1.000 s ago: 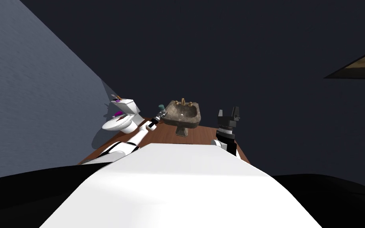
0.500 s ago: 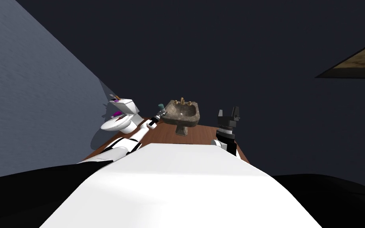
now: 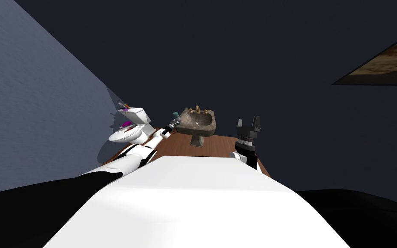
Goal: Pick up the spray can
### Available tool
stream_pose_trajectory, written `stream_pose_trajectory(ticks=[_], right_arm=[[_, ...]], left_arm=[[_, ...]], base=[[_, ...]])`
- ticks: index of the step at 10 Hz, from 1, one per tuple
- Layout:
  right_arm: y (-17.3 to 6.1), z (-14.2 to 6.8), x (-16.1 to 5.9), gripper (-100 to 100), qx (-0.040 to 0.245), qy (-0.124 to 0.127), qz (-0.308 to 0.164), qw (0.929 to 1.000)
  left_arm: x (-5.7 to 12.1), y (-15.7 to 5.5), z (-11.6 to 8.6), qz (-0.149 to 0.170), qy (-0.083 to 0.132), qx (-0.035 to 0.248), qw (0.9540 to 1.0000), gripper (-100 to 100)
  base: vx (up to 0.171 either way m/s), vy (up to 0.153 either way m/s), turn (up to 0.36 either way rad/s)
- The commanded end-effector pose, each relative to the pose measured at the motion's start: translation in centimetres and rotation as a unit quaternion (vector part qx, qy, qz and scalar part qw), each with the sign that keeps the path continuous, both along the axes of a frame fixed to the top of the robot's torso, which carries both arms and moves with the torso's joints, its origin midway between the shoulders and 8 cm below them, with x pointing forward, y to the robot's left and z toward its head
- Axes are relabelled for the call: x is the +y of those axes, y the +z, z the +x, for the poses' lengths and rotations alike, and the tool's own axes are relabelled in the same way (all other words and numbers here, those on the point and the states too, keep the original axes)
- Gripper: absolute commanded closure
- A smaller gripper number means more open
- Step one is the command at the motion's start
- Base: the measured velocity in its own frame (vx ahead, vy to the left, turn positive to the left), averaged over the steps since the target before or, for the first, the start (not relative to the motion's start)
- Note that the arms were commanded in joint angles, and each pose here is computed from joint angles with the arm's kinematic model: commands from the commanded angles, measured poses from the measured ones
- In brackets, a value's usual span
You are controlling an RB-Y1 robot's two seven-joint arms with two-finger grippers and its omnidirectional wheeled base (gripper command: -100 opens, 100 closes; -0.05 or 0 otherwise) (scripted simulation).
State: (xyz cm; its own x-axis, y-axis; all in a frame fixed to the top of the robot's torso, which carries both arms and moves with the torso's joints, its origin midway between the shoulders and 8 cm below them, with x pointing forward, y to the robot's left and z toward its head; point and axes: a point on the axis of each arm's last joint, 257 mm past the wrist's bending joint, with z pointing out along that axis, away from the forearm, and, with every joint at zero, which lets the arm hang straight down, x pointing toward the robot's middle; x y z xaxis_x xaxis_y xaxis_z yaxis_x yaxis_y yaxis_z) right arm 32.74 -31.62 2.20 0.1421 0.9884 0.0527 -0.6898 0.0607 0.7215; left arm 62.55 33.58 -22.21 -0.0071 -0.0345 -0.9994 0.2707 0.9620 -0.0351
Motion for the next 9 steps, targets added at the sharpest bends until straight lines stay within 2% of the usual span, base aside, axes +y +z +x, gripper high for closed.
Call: stream_pose_trajectory(ticks=[1, 3, 4, 5, 6, 9], right_arm=[[0.0, 0.0, 0.0, 0, 0.000, 0.000, 0.000, 1.0000], [0.0, 0.0, 0.0, 0, 0.000, 0.000, 0.000, 1.0000], [0.0, 0.0, 0.0, 0, 0.000, 0.000, 0.000, 1.0000], [0.0, 0.0, 0.0, 0, 0.000, 0.000, 0.000, 1.0000], [0.0, 0.0, 0.0, 0, 0.000, 0.000, 0.000, 1.0000], [0.0, 0.0, 0.0, 0, 0.000, 0.000, 0.000, 1.0000]], left_arm=[[0.0, 1.5, 1.0, 0.001, -0.002, -0.014, 0.9999, -100], [1.1, 2.4, 2.3, 0.004, 0.013, -0.014, 0.9998, -100], [2.2, 1.1, 2.0, 0.006, 0.024, 0.000, 0.9997, -100], [1.7, 3.4, 3.1, 0.007, 0.020, -0.022, 0.9995, -100], [2.0, 4.1, 3.7, 0.008, 0.025, -0.024, 0.9994, -100], [3.8, 2.9, 3.6, 0.012, 0.044, -0.008, 0.9989, -100]], base=[[-0.112, -0.023, -0.098], [-0.080, -0.013, -0.026], [-0.001, 0.007, 0.006], [-0.084, -0.009, -0.111], [-0.105, -0.009, -0.059], [-0.017, -0.002, 0.004]])
